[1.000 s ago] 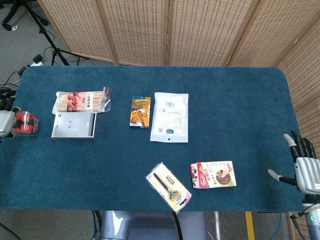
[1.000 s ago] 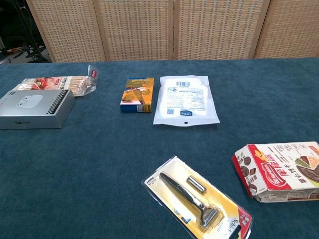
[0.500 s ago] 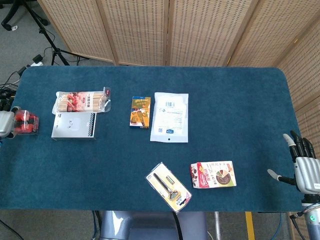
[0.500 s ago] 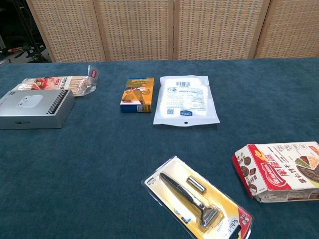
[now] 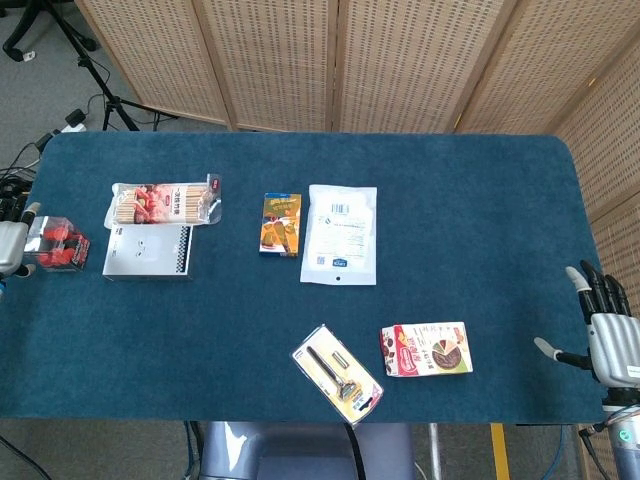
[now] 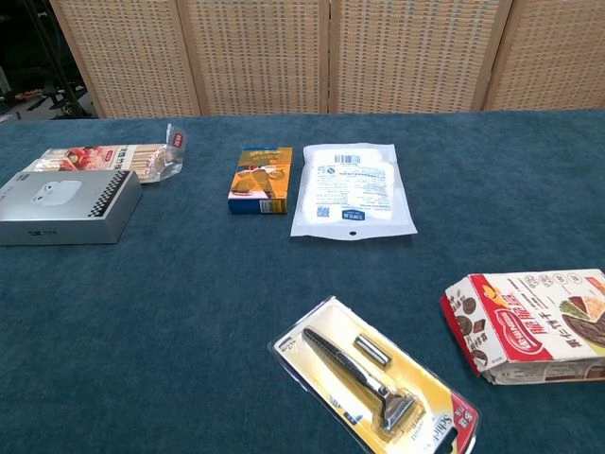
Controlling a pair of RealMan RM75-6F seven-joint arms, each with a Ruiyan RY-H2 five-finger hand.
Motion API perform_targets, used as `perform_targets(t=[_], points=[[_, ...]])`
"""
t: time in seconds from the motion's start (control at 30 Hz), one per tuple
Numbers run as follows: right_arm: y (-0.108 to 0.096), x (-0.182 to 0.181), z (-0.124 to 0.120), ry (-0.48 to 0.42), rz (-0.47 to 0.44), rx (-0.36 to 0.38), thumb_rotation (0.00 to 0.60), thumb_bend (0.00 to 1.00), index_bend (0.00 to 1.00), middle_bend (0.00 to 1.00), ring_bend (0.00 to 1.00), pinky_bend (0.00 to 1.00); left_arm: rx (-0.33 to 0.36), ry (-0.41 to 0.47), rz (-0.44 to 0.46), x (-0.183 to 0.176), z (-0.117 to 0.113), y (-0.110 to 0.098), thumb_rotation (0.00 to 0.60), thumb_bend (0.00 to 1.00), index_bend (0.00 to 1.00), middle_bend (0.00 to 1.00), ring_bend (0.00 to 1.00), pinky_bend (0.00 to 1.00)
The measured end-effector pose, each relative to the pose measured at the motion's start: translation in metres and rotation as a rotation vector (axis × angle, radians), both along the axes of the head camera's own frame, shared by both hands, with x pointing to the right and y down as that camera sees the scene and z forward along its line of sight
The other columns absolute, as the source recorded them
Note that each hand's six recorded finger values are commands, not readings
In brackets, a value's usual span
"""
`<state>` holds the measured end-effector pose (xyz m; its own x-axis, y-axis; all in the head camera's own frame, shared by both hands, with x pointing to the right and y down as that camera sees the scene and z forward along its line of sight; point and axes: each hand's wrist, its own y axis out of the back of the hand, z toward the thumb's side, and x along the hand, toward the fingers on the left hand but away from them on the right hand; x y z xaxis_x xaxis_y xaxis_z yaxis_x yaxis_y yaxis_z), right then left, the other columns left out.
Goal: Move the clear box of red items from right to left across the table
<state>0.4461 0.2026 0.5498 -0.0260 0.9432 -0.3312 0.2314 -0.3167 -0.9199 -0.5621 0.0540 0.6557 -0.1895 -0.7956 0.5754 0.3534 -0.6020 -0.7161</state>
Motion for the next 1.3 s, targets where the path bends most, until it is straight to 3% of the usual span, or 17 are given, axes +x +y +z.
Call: perform_targets(t=[0.17, 0.33, 0.5, 0.6, 0.8, 0.93, 1.03, 1.3], points=[[-0.001, -0.001, 0.0, 0.0, -0.003, 0.0, 0.6, 0.03, 0.0, 0.0, 0.0, 0.0, 0.011, 0.042, -0.018, 0.003, -0.006, -0.003, 0.6, 0.15, 0.03, 0.0, 0.0, 0.0], [0.0, -0.002, 0.0, -0.003, -0.006, 0.0, 0.6, 0.03, 0.0, 0.0, 0.0, 0.0, -0.023, 0.133, -0.041, 0.014, -0.014, -0.003, 0.6, 0.14, 0.01, 0.0, 0.0, 0.0], [0.0, -0.003, -0.001, -0.004, -0.009, 0.002, 0.6, 0.03, 0.0, 0.0, 0.0, 0.0, -0.02, 0.208, 0.005, 0.035, -0.032, -0.005, 0.6, 0.13, 0.01, 0.0, 0.0, 0.0], [0.001, -0.005, -0.002, -0.007, -0.015, 0.005, 0.6, 0.03, 0.0, 0.0, 0.0, 0.0, 0.012, 0.274, 0.055, 0.058, -0.047, -0.005, 0.6, 0.14, 0.01, 0.0, 0.0, 0.0], [0.002, -0.006, -0.001, 0.003, -0.032, 0.004, 0.6, 0.03, 0.0, 0.0, 0.0, 0.0, 0.149, 0.405, 0.13, 0.101, -0.079, 0.005, 0.6, 0.16, 0.01, 0.0, 0.0, 0.0], [0.004, -0.008, 0.002, 0.028, -0.054, -0.014, 0.6, 0.03, 0.0, 0.0, 0.0, 0.0, 0.222, 0.429, 0.171, 0.12, -0.088, 0.025, 0.6, 0.16, 0.01, 0.0, 0.0, 0.0], [0.005, -0.011, 0.006, 0.055, -0.076, -0.033, 0.6, 0.03, 0.0, 0.0, 0.0, 0.0, 0.255, 0.425, 0.188, 0.132, -0.084, 0.056, 0.6, 0.16, 0.01, 0.0, 0.0, 0.0], [0.008, -0.02, 0.016, 0.101, -0.123, -0.061, 0.6, 0.03, 0.0, 0.0, 0.0, 0.0, 0.291, 0.48, 0.114, 0.138, -0.077, 0.121, 0.6, 0.16, 0.01, 0.0, 0.0, 0.0]])
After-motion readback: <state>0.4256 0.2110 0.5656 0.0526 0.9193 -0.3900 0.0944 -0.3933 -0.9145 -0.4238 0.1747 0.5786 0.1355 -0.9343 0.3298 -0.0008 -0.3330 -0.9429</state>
